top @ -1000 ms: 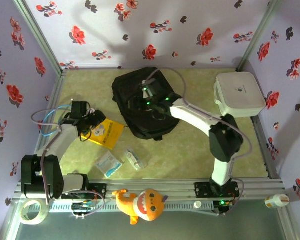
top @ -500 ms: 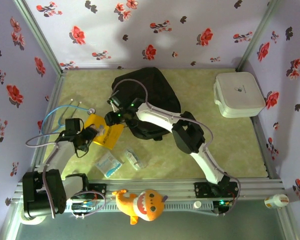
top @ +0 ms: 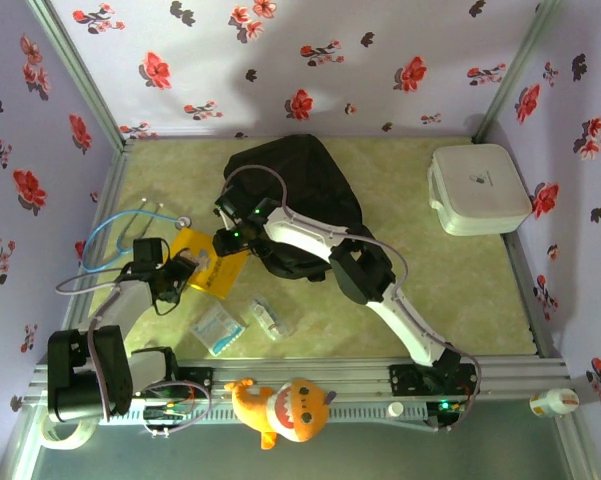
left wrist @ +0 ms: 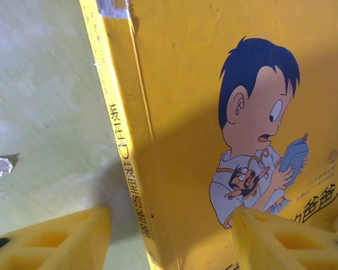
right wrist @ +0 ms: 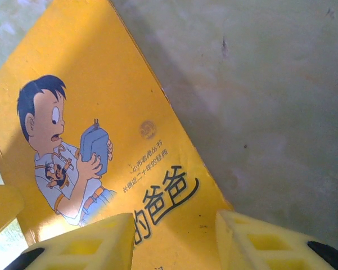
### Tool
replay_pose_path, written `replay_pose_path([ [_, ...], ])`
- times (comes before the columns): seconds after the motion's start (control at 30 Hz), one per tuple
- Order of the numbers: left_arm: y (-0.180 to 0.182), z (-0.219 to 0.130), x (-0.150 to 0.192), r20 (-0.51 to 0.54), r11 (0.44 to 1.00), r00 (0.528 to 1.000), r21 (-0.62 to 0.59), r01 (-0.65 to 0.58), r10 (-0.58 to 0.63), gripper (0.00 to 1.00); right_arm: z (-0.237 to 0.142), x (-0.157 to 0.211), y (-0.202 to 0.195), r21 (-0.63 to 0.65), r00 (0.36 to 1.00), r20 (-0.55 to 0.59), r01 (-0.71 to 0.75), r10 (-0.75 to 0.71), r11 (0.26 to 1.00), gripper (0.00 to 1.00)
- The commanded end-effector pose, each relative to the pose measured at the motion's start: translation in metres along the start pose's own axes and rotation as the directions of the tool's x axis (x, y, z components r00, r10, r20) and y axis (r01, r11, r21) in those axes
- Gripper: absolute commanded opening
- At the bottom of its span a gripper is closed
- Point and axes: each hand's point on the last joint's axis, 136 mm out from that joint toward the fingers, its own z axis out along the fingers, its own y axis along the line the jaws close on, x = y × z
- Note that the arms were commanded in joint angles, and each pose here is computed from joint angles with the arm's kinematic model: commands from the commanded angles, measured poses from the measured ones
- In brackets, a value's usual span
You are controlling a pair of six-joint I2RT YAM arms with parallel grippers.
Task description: Pack books, pencil case, and school supplies into a backpack
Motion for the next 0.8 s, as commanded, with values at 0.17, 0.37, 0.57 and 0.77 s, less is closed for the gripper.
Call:
replay_pose_path([
  [0.17, -0.017, 0.005, 0.001, -0.030, 0.996, 0.999, 0.089, 0.024, -0.021, 0.56, 0.031, 0.041, -0.011, -0.003, 0.994, -0.110, -0.026, 0.025, 1.000, 0.40],
  [0.37, -0.054, -0.008, -0.003, -0.055, 0.977, 0.997, 0.204, 0.062, -0.052, 0.55, 0.039, 0.057, -0.020, 0.013, 0.988, -0.151, -0.041, 0.043, 0.999, 0.40],
  [0.57, -0.085, -0.021, -0.005, -0.051, 0.964, 0.998, 0.261, 0.045, -0.033, 0.50, 0.038, 0.057, -0.018, 0.000, 0.988, -0.153, -0.033, 0.033, 0.999, 0.40],
  [0.77, -0.092, -0.018, -0.004, -0.045, 0.961, 0.999, 0.272, 0.040, -0.029, 0.44, 0.041, 0.060, -0.020, 0.006, 0.987, -0.159, -0.038, 0.038, 0.999, 0.40],
])
